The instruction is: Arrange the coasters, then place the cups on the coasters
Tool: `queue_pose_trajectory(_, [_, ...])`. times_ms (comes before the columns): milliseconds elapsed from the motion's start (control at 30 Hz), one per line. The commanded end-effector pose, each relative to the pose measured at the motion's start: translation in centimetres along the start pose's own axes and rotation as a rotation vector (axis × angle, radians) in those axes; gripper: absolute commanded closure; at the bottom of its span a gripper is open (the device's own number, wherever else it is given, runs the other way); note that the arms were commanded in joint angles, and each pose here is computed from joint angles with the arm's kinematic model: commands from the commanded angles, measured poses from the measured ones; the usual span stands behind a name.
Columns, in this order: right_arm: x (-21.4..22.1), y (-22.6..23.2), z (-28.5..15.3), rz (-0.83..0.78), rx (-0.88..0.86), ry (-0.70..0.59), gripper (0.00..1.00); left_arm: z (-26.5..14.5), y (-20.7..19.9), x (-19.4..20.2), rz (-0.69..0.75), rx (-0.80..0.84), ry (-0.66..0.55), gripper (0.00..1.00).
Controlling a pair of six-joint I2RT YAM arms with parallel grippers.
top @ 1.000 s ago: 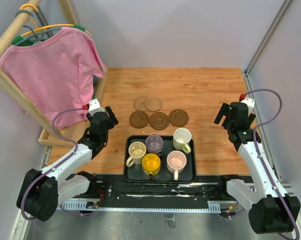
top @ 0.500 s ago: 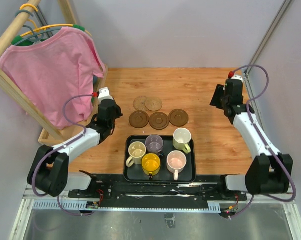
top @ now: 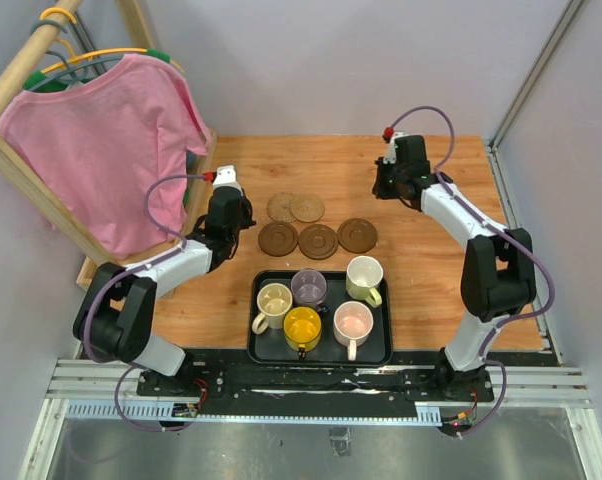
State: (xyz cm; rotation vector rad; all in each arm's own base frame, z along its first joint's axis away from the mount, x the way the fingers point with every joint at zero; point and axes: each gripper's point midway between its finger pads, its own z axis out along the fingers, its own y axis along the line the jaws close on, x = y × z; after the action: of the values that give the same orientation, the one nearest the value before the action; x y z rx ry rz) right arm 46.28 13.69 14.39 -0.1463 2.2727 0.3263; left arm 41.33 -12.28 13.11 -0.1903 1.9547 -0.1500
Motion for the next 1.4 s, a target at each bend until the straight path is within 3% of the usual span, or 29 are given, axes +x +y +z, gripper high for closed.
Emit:
queue_pose_trajectory(0, [-0.5, 5.3, 0.8, -0.098, -0.143, -0.004, 0.99, 0.1, -1.1, 0.0, -0.01, 0.055, 0.0, 1.0])
queue_pose_trajectory(367, [2.6, 11.2, 5.4, -0.072, -0.419, 0.166, 0.99, 3.2, -2.2, 5.0, -0.065, 0.069, 0.144, 0.99])
queue_pose_trajectory(600, [1.4, 13.1, 8.6, -0.08, -0.508, 0.194, 0.99, 7.6, -4.0, 3.3, -0.036, 0.047, 0.131, 1.0])
queue_pose_trajectory(933, [2.4, 14.7, 10.4, -0.096, -0.549, 0.226, 0.99, 12.6, -6.4, 4.4, 0.014, 0.086, 0.192, 0.99])
queue_pose_trajectory(1167, [4.8, 17.4, 11.3, -0.138, -0.598, 0.282, 0.99, 13.3, -6.4, 5.6, 0.035, 0.085, 0.246, 0.99])
queue_pose_trajectory(1367, [6.8, 17.2, 12.2, -0.119, -0.551, 0.334, 0.99, 13.5, -5.1, 7.1, 0.055, 0.043, 0.319, 0.99])
